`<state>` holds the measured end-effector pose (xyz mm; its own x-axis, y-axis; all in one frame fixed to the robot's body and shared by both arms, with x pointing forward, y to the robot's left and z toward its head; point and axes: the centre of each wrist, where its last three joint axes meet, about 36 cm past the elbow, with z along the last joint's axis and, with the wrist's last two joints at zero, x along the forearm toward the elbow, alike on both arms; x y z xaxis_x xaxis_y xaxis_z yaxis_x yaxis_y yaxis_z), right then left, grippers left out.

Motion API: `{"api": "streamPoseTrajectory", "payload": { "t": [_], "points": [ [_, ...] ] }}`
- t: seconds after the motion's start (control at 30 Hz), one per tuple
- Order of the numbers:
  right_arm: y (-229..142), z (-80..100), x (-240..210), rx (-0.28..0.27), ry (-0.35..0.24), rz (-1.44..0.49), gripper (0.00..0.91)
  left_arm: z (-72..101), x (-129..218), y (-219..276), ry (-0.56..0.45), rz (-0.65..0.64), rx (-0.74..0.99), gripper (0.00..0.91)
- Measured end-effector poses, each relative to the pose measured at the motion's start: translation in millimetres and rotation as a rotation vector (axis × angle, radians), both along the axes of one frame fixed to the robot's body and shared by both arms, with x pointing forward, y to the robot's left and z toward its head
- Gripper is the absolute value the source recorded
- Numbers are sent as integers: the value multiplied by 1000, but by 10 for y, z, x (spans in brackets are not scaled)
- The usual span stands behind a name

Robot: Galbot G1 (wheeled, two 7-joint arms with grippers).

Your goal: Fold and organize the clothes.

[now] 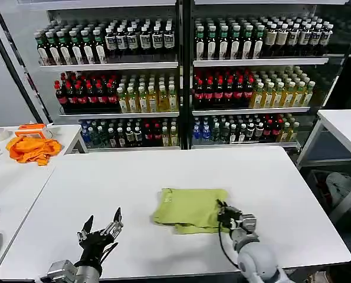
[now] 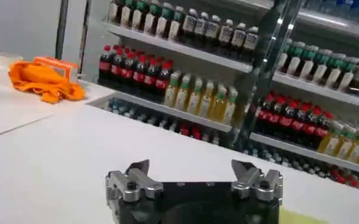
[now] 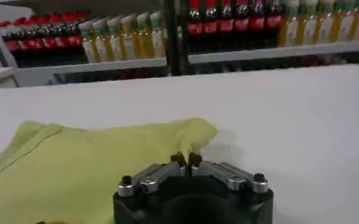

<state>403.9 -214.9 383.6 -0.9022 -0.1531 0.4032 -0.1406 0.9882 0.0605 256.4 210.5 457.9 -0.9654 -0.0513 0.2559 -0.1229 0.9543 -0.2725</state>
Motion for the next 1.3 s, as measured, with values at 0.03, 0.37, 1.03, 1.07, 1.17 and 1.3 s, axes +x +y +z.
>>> {"api": "streamPoseTrajectory", "payload": {
  "t": [0.03,0.37,1.03,1.07,1.17,1.3],
  "points": [
    [-46,12,4,-10,-5,-1,907,7,-10,-7,0,-2,1,907],
    [-281,118,-87,-99,-142,0,907,63,-79,-23,-5,-25,24,907],
    [-518,360,-799,-143,-335,-69,907,122,-71,39,-25,-92,71,907],
    [-518,373,-836,-145,-337,-71,907,114,-65,39,-25,-99,73,907],
    [-513,403,-943,-142,-340,-76,907,109,-37,37,-34,-119,81,907],
    [-500,439,-1053,-137,-344,-80,907,99,5,35,-46,-145,93,907]
  ]
}}
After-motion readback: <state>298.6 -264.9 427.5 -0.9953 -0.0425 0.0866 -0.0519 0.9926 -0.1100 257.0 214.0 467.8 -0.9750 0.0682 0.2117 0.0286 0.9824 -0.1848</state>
